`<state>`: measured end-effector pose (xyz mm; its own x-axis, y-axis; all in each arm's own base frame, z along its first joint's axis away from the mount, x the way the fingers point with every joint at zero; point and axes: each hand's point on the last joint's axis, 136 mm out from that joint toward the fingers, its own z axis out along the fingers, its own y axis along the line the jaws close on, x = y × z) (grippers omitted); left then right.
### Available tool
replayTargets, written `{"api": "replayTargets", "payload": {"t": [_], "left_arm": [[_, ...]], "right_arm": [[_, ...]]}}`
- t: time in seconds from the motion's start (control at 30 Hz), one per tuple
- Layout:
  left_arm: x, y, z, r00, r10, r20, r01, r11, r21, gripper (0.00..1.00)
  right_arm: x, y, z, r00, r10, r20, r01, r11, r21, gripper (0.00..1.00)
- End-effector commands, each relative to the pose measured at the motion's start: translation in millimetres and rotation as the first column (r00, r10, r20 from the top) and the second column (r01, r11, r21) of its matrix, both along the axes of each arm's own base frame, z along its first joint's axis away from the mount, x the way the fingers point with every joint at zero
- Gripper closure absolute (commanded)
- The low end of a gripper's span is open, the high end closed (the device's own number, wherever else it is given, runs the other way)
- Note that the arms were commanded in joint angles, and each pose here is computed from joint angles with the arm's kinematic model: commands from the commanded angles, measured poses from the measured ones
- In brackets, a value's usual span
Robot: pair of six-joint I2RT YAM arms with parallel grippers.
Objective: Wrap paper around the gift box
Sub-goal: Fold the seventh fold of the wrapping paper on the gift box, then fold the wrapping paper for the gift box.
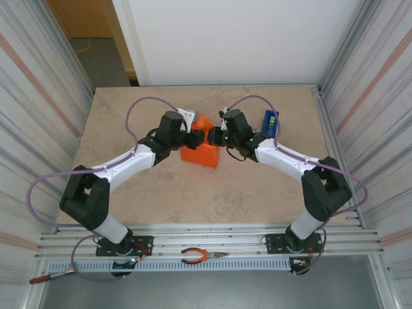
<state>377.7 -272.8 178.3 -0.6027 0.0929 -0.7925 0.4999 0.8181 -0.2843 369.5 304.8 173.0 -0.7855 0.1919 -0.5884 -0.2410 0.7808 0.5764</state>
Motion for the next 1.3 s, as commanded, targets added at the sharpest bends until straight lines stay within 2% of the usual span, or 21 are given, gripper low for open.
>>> {"api": "replayTargets", "payload": {"t": [0.0, 0.4, 0.77, 0.9, 1.07, 1.27], "left_arm": [[-12, 23, -60, 0.991, 0.069, -0.114, -0.044, 0.977, 0.208, 0.67], [-17, 29, -93, 0.99, 0.117, -0.083, -0.078, 0.926, 0.37, 0.68], [-22, 30, -103, 0.99, 0.117, -0.073, -0.076, 0.905, 0.419, 0.7], [-23, 30, -105, 0.99, 0.117, -0.075, -0.075, 0.903, 0.423, 0.71], [-24, 29, -107, 0.99, 0.114, -0.08, -0.069, 0.902, 0.426, 0.71], [-25, 29, -108, 0.991, 0.112, -0.076, -0.069, 0.899, 0.433, 0.71]], "right_arm": [[-35, 2, -38, 0.986, 0.049, -0.16, -0.055, 0.998, -0.031, 1.0], [-32, 4, -19, 0.986, 0.06, -0.154, -0.05, 0.997, 0.064, 1.0], [-12, -12, 40, 0.997, 0.031, -0.076, -0.016, 0.982, 0.189, 1.0], [5, -34, 53, 0.998, -0.028, -0.054, 0.039, 0.979, 0.2, 1.0], [36, -57, 48, 0.992, -0.081, -0.096, 0.101, 0.971, 0.217, 1.0], [75, -48, 34, 0.985, -0.058, -0.164, 0.095, 0.969, 0.227, 1.0]]}}
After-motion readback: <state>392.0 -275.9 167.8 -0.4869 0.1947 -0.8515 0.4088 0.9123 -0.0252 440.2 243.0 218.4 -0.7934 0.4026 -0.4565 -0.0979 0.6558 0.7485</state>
